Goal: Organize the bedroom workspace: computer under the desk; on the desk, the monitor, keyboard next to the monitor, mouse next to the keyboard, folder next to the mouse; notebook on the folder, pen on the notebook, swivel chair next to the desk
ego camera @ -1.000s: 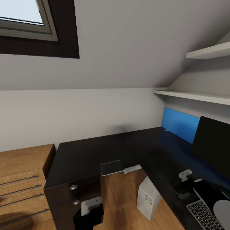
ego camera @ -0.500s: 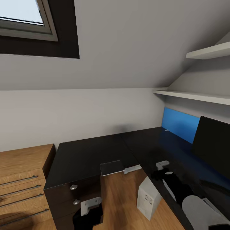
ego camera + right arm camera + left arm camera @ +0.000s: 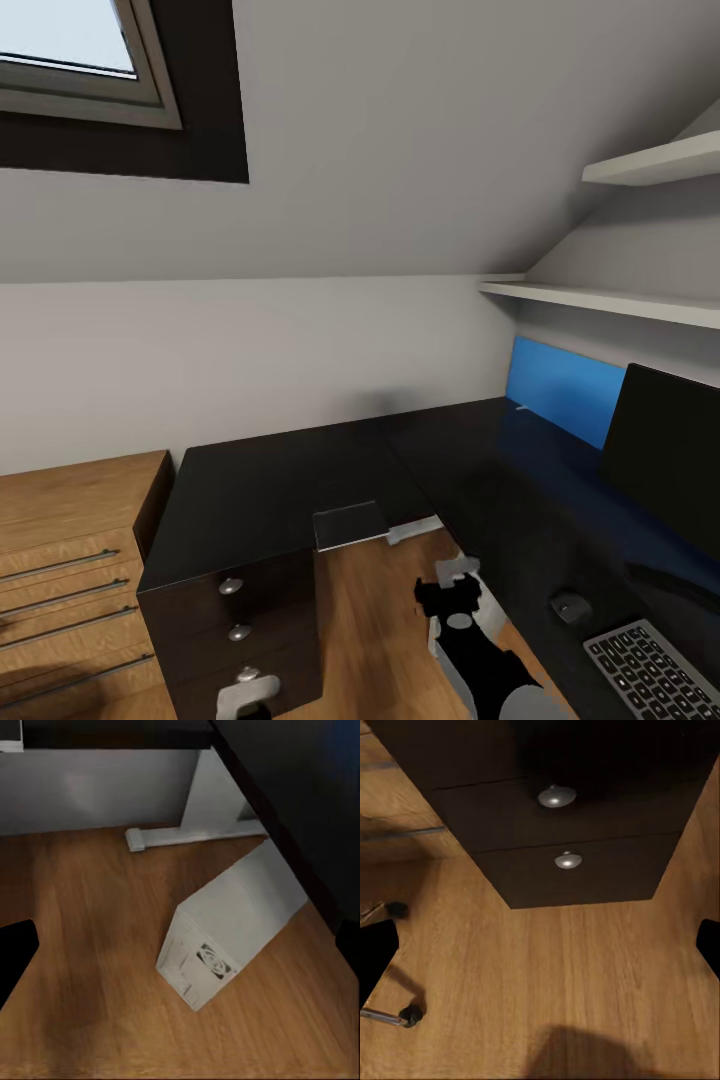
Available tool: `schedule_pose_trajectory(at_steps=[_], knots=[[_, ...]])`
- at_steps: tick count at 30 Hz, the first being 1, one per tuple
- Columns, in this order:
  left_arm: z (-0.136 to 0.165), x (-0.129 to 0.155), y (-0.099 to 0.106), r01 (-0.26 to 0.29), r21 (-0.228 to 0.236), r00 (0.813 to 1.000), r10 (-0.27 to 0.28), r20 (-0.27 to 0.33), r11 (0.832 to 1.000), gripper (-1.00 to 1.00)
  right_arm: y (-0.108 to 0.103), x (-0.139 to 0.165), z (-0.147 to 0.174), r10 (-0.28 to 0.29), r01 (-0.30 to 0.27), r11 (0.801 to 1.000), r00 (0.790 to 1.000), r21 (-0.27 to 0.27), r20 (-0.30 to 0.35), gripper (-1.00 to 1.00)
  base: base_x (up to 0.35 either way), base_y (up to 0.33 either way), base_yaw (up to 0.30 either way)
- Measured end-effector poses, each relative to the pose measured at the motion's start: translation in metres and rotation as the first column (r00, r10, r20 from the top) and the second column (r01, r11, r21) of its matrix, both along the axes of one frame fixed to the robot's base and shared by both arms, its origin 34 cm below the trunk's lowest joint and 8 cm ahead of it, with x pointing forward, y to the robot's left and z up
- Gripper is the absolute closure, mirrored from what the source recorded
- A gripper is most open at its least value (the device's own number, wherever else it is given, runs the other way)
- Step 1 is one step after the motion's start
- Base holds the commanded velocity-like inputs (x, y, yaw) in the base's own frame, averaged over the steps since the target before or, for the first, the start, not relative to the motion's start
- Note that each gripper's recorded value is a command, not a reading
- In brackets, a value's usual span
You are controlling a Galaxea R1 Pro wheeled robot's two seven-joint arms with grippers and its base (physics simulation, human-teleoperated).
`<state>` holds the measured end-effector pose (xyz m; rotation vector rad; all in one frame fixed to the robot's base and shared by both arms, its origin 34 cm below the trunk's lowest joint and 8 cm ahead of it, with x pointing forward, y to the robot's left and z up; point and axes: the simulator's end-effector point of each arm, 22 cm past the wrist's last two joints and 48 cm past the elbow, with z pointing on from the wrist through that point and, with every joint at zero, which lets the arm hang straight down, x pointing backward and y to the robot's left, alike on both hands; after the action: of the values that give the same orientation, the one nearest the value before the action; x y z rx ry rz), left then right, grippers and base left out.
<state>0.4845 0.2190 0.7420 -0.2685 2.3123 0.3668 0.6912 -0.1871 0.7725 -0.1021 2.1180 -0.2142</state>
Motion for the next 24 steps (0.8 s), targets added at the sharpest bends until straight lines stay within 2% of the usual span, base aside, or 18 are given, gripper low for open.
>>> schedule_pose_trajectory(at_steps=[2, 5, 6, 8, 10, 12, 20, 21, 24], knots=[[-0.012, -0.005, 0.015, -0.037, 0.017, 0.999, 0.037, 0.005, 0.999, -1.0, 0.003, -0.016, -0.02, 0.007, -0.006, 1.0, 1.0, 0.005, -0.016, -1.0, 0.0, 0.0, 0.0], [-0.036, -0.016, 0.043, -0.089, 0.055, 0.996, 0.088, 0.012, 0.995, -1.0, 0.002, -0.056, -0.063, 0.02, -0.019, 1.0, 0.997, 0.008, -0.072, -1.0, 0.0, 0.0, 0.0], [-0.04, -0.017, 0.045, -0.087, 0.058, 0.996, 0.086, 0.008, 0.995, -1.0, 0.002, -0.061, -0.068, 0.023, -0.023, 1.0, 0.997, 0.008, -0.077, -1.0, 0.0, 0.0, 0.0], [-0.058, -0.022, 0.048, -0.047, 0.044, 0.999, 0.048, -0.014, 0.998, -1.0, 0.0, -0.078, -0.083, 0.028, -0.027, 1.0, 0.996, 0.012, -0.086, -1.0, 0.0, 0.0, 0.0], [-0.077, -0.026, 0.045, 0.007, 0.01, 0.999, -0.007, -0.035, 1.0, -1.0, -0.002, -0.089, -0.09, 0.029, -0.028, 0.999, 0.996, 0.017, -0.083, -1.0, 0.0, 0.0, 0.0], [-0.09, -0.03, 0.045, 0.036, -0.013, 0.999, -0.037, -0.04, 0.999, -1.0, -0.003, -0.096, -0.094, 0.029, -0.028, 0.999, 0.997, 0.024, -0.068, -1.0, 0.0, 0.0, 0.0], [-0.1, -0.034, 0.046, 0.051, -0.032, 0.998, -0.052, -0.035, 0.998, -1.0, 0.007, -0.115, -0.103, 0.06, -0.057, 0.997, 0.997, 0.053, -0.057, -1.0, 0.0, 0.0, 0.027], [-0.107, -0.04, 0.047, 0.048, -0.023, 0.997, -0.049, -0.053, 0.999, -1.0, 0.011, -0.114, -0.098, 0.061, -0.06, 0.996, 0.998, 0.072, -0.012, -1.0, 0.0, 0.0, 0.23], [-0.116, -0.05, 0.046, 0.041, -0.014, 0.996, -0.042, -0.081, 0.999, -1.0, 0.01, -0.112, -0.093, 0.058, -0.059, 0.995, 0.998, 0.077, 0.012, -1.0, 0.0, 0.0, 0.259]])
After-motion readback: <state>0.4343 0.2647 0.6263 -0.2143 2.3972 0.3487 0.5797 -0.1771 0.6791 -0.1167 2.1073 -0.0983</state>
